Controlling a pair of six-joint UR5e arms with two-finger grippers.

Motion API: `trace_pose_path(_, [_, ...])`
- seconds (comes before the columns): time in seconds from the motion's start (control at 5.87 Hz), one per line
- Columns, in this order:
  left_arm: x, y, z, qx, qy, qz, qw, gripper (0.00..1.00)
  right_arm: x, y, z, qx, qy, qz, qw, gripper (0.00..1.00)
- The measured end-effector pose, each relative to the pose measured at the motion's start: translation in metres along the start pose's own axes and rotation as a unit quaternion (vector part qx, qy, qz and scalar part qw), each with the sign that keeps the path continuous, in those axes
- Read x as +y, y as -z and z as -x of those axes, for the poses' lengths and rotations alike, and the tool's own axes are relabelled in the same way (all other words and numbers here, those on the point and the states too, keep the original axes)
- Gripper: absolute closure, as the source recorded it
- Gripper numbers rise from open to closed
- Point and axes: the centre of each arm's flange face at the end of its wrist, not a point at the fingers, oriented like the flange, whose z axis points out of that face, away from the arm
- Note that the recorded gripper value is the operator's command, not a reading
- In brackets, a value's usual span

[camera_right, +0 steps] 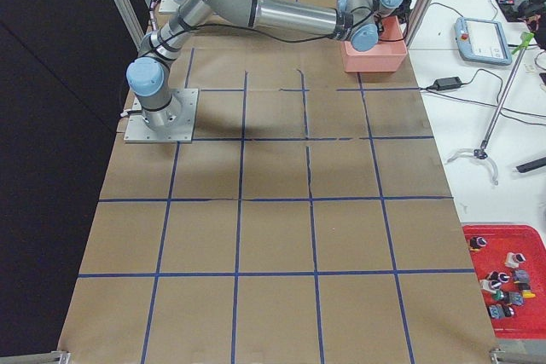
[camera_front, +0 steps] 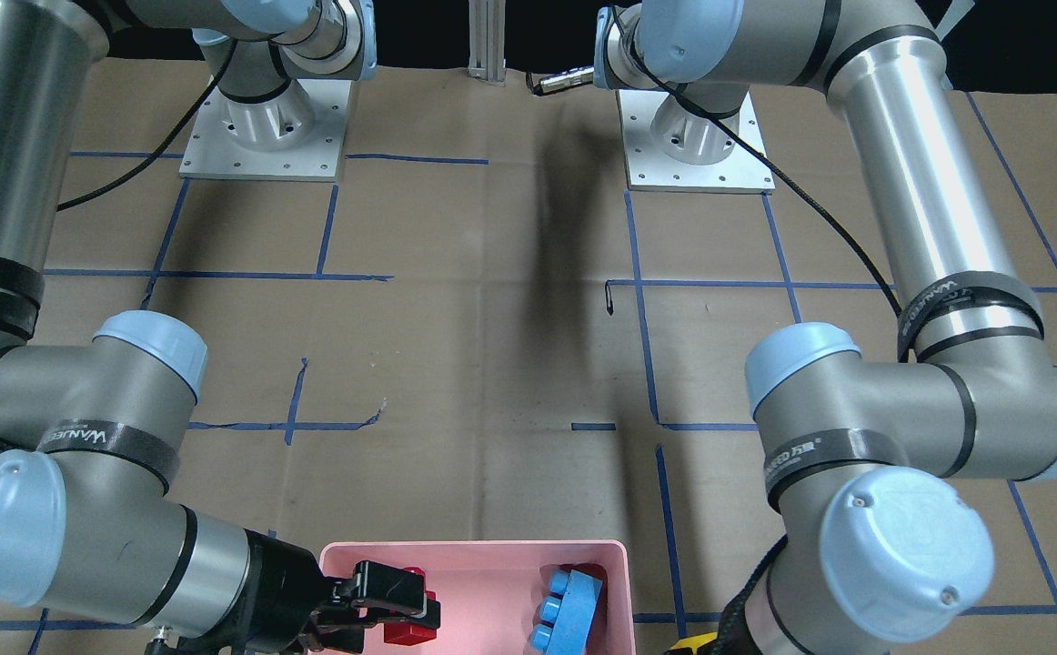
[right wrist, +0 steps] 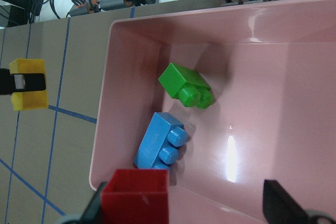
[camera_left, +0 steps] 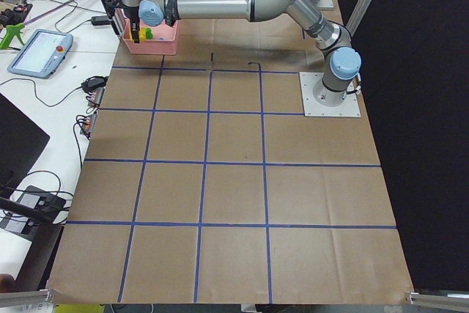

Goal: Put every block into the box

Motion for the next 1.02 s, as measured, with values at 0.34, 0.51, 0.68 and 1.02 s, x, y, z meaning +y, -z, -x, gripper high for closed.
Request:
trace_pose_path(0.34, [0.007,-0.005,-0.020,0.002,0.014,0.002,0.9999,0.91,0.001,0.001,-0.003,0.001,-0.002,0.001,1.0000,0.00])
trace_pose_path(0.51, [0.015,-0.005,-0.039,0.004,0.029,0.003,0.9996,0.91,0.001,0.001,-0.004,0.001,0.001,0.002,1.0000,0.00])
trace_pose_path(0.68, [0.029,-0.011,-0.071,0.008,0.051,0.004,0.9986,0.81,0.001,0.004,-0.006,0.002,0.005,0.000,1.0000,0.00])
trace_pose_path(1.02, [0.046,-0.046,-0.115,0.012,0.069,-0.010,0.9975,0.02,-0.004,0.043,-0.043,0.045,-0.001,-0.013,0.9989,0.00])
